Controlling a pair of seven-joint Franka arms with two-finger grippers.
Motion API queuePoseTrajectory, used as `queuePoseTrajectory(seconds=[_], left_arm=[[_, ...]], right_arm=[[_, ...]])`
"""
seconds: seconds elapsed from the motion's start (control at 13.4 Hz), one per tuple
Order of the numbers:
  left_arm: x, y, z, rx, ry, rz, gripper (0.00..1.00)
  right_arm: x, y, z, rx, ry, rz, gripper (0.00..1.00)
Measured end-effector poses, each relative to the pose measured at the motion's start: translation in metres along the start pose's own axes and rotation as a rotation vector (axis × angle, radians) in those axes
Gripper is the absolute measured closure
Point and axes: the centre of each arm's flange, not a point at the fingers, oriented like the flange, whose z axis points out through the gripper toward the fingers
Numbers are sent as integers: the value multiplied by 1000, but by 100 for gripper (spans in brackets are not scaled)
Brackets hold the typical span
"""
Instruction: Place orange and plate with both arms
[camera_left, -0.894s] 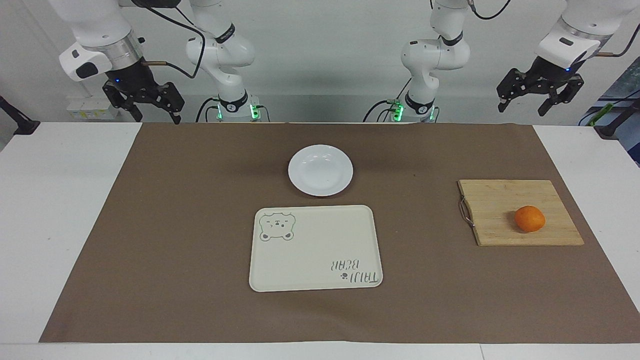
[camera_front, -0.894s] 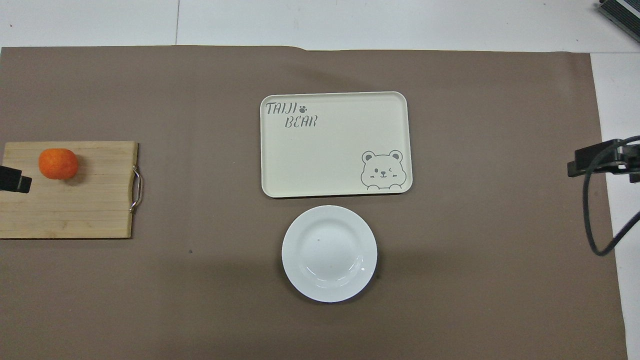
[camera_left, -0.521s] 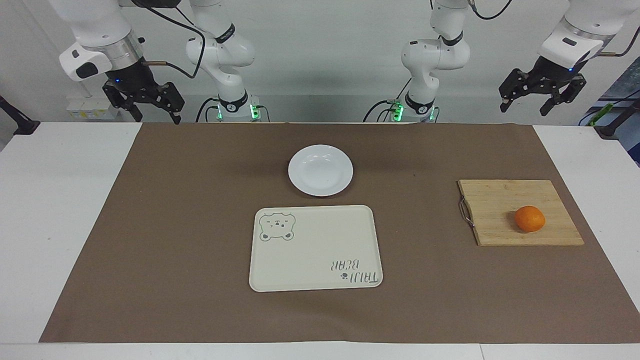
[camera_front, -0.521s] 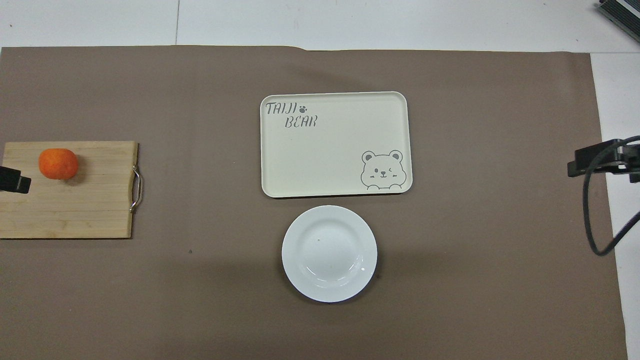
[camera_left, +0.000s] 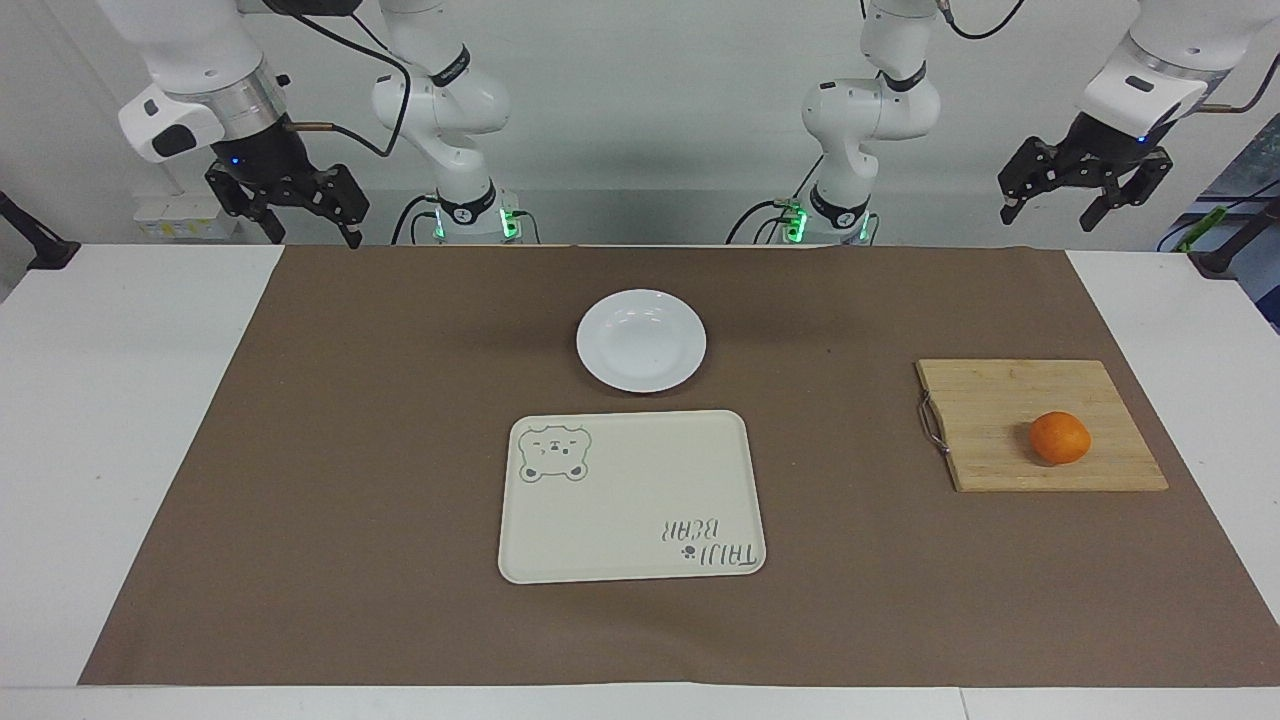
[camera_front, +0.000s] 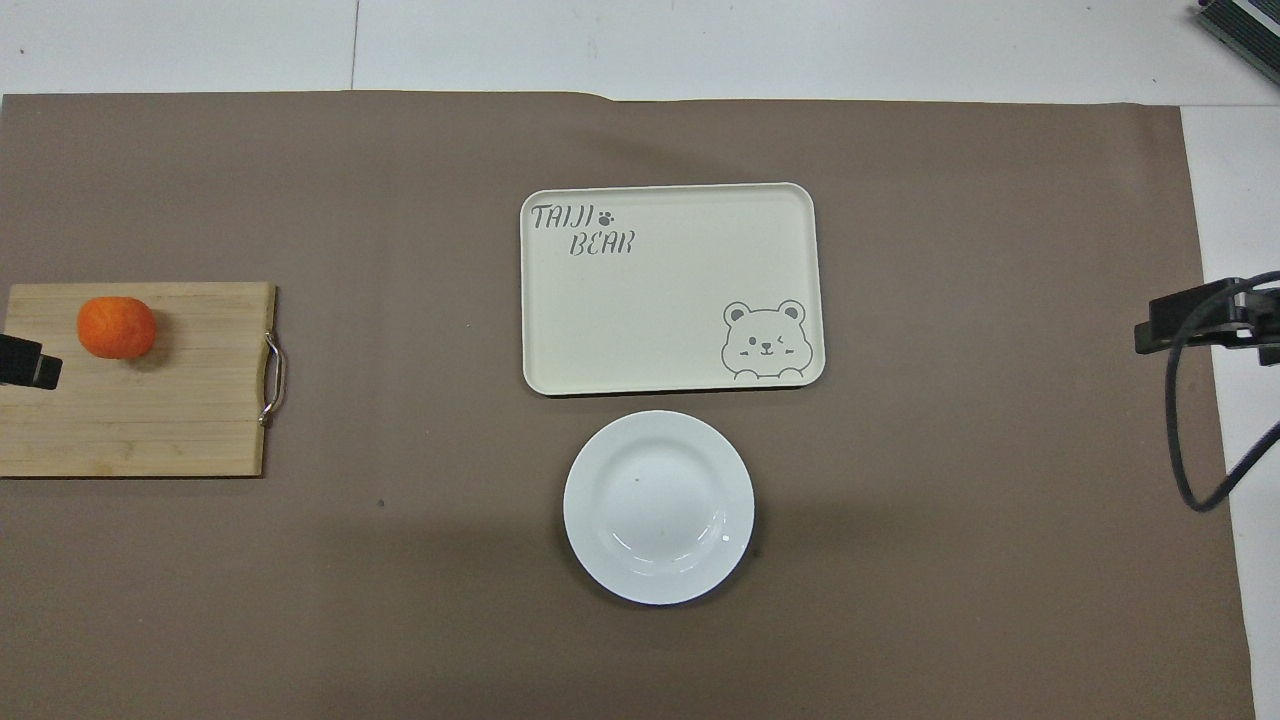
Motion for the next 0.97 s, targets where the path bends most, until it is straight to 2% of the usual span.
queuePoseTrajectory(seconds=[0.97], left_arm=[[-2, 7, 2, -1, -5, 13, 0]], right_arm=[[0, 0, 0, 0, 0, 0, 0]])
